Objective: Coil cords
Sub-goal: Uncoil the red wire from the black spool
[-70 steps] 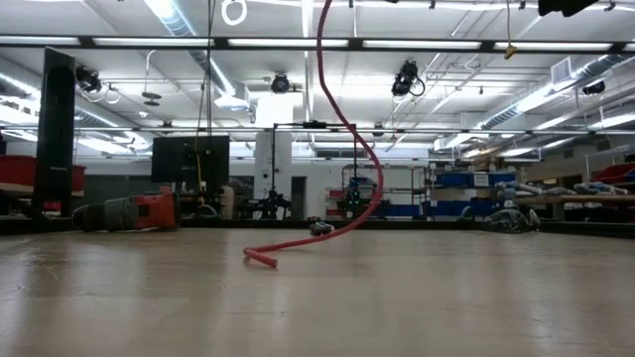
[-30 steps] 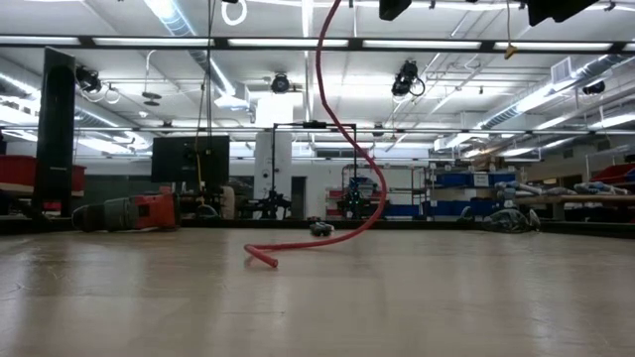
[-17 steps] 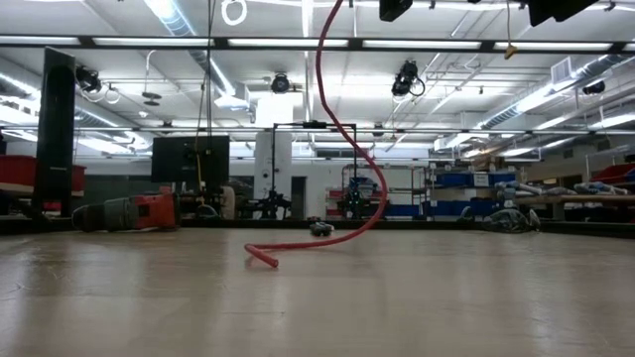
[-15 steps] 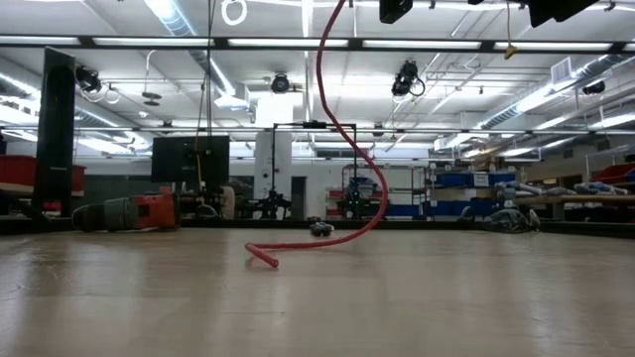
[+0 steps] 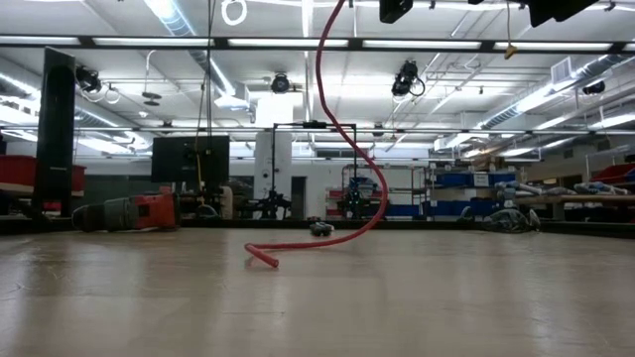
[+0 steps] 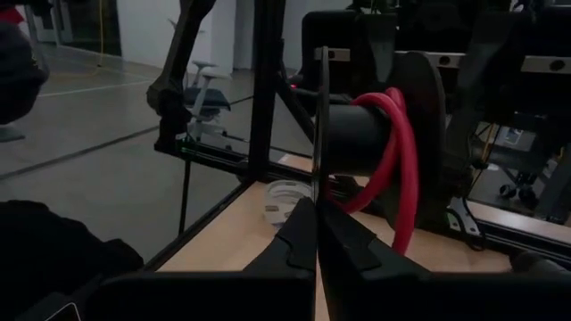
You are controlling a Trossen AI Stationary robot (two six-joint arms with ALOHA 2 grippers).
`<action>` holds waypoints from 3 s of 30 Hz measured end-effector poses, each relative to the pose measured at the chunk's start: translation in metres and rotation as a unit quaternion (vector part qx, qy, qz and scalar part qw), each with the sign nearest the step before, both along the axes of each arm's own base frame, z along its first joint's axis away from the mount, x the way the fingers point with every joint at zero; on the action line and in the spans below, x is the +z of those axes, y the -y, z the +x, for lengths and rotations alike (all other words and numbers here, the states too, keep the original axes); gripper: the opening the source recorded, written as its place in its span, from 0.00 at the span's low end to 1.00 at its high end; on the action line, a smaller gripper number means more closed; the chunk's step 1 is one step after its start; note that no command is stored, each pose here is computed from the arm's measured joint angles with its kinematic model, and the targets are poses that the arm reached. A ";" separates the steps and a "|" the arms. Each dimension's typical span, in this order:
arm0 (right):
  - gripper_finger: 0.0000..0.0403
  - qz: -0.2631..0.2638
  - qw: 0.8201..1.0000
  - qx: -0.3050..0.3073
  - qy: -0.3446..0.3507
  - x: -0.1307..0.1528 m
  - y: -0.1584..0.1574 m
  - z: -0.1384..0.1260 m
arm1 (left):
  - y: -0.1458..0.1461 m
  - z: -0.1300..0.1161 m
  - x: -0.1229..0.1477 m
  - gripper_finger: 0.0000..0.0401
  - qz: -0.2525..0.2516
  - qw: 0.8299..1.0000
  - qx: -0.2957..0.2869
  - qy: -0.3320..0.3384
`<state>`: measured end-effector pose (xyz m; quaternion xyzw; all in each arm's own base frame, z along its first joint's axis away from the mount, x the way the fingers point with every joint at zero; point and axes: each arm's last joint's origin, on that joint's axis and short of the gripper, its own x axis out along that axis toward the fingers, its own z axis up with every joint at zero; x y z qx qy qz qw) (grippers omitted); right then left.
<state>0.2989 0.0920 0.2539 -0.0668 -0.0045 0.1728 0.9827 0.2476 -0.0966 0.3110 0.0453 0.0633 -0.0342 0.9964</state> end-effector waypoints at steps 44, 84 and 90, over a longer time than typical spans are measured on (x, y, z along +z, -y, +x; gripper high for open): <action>0.00 -0.007 1.000 -0.007 0.025 0.004 0.001 0.000 | 0.004 -0.002 -0.003 0.42 -0.015 1.000 -0.009 -0.017; 0.00 -0.006 1.000 -0.014 0.025 0.004 0.001 0.000 | -0.001 0.006 0.004 0.42 -0.028 0.999 -0.003 0.035; 0.00 -0.006 1.000 -0.014 0.024 0.004 0.001 0.000 | -0.002 0.014 -0.004 0.42 -0.031 0.999 0.009 0.020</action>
